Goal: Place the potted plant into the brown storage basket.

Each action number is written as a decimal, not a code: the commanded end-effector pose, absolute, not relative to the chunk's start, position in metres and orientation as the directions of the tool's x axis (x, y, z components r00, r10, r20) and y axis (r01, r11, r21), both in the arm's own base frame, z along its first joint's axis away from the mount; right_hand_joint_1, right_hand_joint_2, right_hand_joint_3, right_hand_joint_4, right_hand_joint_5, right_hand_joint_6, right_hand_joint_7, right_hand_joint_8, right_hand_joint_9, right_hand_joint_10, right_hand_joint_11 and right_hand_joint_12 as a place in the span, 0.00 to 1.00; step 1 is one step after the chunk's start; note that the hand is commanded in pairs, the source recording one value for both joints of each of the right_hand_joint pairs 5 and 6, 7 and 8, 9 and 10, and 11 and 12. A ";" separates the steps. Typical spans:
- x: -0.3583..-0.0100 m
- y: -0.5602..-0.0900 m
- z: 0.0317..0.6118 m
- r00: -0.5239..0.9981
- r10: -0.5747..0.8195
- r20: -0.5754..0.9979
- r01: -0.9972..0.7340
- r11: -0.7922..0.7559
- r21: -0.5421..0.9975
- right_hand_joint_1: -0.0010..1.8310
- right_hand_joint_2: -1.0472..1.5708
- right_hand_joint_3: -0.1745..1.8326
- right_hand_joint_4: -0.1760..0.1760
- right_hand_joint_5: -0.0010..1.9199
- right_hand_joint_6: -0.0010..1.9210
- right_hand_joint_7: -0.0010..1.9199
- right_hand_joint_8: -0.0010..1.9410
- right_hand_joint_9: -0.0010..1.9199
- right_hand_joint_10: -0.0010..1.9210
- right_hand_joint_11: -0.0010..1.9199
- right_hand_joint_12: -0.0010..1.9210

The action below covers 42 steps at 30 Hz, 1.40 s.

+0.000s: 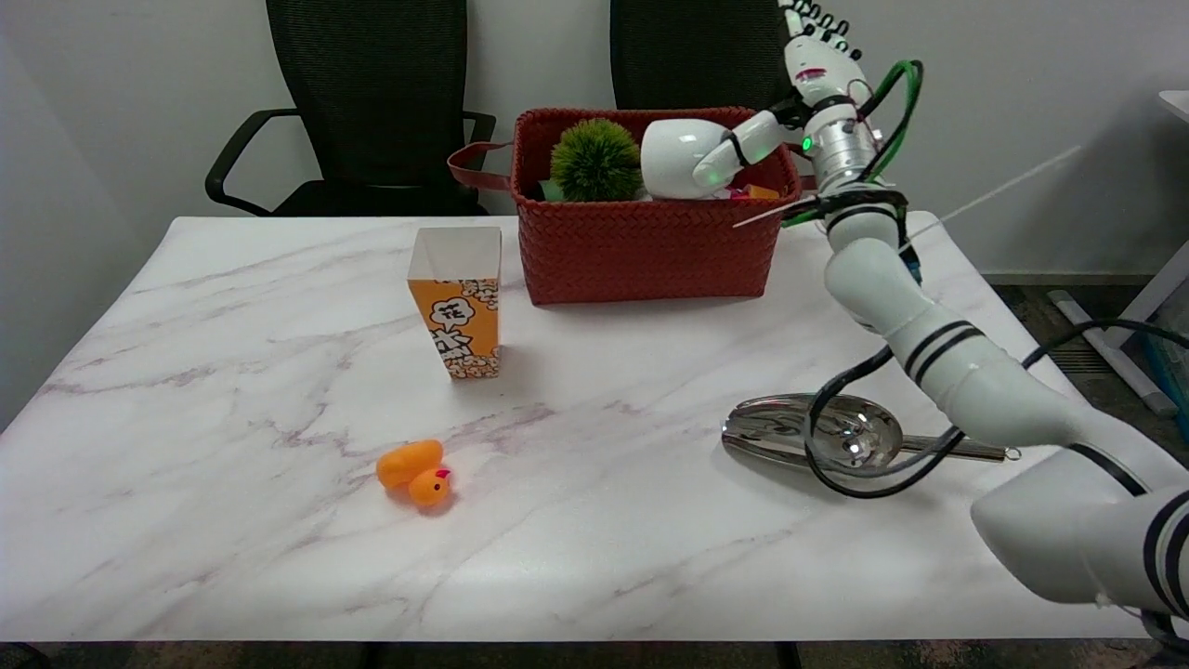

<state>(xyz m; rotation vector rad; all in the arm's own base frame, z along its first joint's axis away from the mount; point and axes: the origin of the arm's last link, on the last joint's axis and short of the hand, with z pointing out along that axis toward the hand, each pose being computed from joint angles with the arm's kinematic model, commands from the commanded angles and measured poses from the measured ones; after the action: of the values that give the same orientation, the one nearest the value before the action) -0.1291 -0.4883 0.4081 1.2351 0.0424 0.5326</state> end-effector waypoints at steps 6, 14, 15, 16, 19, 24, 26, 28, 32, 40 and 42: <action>-0.113 -0.374 0.419 0.774 0.609 0.172 -0.413 0.280 0.867 0.51 0.25 0.00 0.50 0.00 0.00 0.00 0.00 0.04 0.04 0.00 0.00; -0.118 -0.331 0.379 0.723 0.688 0.067 -0.342 0.272 0.900 0.56 0.27 0.04 0.50 0.03 0.03 0.00 0.00 0.07 0.07 0.04 0.04; -0.119 -0.324 0.375 0.715 0.697 0.049 -0.331 0.275 0.903 0.58 0.28 0.08 0.50 0.04 0.04 0.01 0.01 0.08 0.08 0.05 0.05; -0.121 -0.318 0.370 0.706 0.708 0.031 -0.318 0.277 0.907 0.58 0.28 0.11 0.50 0.04 0.04 0.01 0.01 0.08 0.08 0.05 0.05; -0.128 -0.302 0.349 0.683 0.730 -0.017 -0.273 0.276 0.922 0.61 0.31 0.19 0.50 0.04 0.04 0.02 0.02 0.09 0.09 0.06 0.06; -0.155 -0.276 0.316 0.681 0.732 -0.022 -0.264 0.274 0.925 0.65 0.36 0.27 0.50 0.04 0.04 0.07 0.07 0.10 0.10 0.07 0.07; -0.165 -0.265 0.308 0.678 0.734 -0.035 -0.279 0.301 0.912 0.65 0.38 0.30 0.50 0.03 0.03 0.08 0.08 0.10 0.10 0.08 0.08; -0.176 -0.254 0.296 0.678 0.732 -0.063 -0.274 0.331 0.903 0.65 0.39 0.32 0.50 0.03 0.03 0.09 0.09 0.11 0.11 0.09 0.09; -0.197 -0.237 0.275 0.678 0.728 -0.096 -0.257 0.358 0.898 0.67 0.48 0.48 0.50 0.02 0.02 0.16 0.16 0.18 0.17 0.13 0.13; -0.224 -0.219 0.249 0.702 0.704 -0.108 -0.261 0.395 0.881 0.70 0.63 0.64 0.50 0.01 0.01 0.42 0.42 0.45 0.45 0.36 0.36; -0.229 -0.218 0.245 0.717 0.688 -0.112 -0.246 0.401 0.883 0.70 0.63 0.66 0.50 0.02 0.02 0.44 0.43 0.46 0.46 0.37 0.37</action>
<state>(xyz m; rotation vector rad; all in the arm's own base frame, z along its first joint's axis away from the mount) -0.1774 -0.2842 0.3107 1.0424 0.4943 0.6597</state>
